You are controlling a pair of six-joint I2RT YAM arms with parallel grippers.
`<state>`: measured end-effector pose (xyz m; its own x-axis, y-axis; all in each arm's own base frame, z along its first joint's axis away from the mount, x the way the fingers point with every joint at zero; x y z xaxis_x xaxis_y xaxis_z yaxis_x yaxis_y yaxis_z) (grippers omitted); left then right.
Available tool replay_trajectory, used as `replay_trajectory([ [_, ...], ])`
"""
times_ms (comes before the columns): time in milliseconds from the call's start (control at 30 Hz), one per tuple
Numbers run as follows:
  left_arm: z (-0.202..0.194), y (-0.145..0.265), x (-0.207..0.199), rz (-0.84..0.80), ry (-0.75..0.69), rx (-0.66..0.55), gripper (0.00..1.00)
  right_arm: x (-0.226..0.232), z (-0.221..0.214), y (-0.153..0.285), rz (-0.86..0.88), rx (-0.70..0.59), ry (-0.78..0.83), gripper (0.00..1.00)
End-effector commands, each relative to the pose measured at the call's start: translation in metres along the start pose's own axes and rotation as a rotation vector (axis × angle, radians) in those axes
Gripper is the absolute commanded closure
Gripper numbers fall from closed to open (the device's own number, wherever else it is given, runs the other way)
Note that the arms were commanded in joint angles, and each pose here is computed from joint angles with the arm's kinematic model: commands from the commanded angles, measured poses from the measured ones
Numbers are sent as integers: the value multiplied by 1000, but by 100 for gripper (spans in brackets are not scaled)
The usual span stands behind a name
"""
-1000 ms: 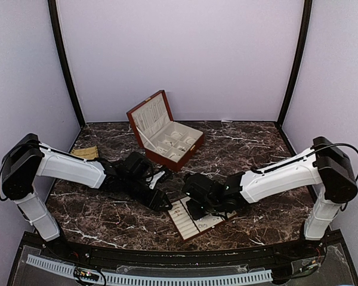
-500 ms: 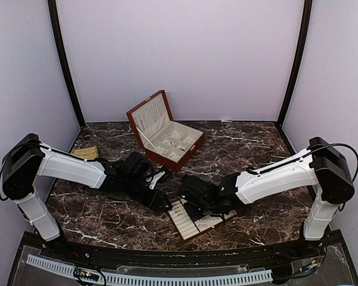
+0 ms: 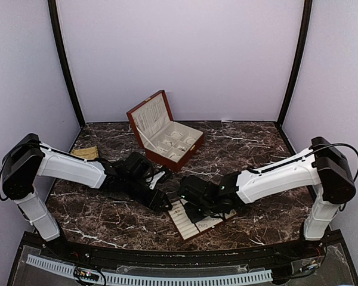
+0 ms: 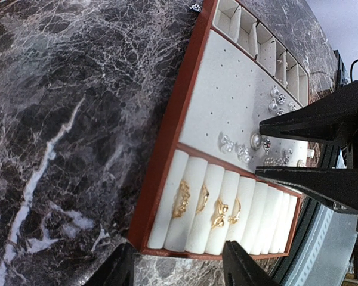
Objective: Organize the mixed jewelry
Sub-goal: Insert the earring into the earring holder.
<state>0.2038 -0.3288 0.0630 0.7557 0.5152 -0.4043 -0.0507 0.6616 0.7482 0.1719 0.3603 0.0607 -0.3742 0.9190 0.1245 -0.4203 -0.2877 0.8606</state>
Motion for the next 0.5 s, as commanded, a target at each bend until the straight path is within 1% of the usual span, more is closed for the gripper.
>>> replay_trajectory([
  [0,8,3,-3,-9,-4,-8,47,7,7,17,42,-8,-16,66],
  [100,8,4,-3,-7,-3,-10,47,5,15,24,48,-32,-35,62],
  [267,6,4,-6,-31,2,-12,47,-2,31,37,76,-74,-88,54],
  [400,-3,6,-10,-58,39,-11,46,-17,38,42,96,-96,-149,48],
  [467,-3,7,-13,-88,59,-36,44,-25,43,44,114,-115,-187,46],
])
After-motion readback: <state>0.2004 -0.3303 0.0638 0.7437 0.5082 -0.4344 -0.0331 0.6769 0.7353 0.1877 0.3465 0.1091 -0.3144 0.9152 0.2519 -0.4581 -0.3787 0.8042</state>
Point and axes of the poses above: each gripper's point midway between its finger pads, its own y axis back along the fingers, its own x axis along the line the jaws close on, z = x × y, the point moved 2 cm from there along y, back along the fingers, and after that the axes turned 12 degrees about -y, right-handed, at the moved point
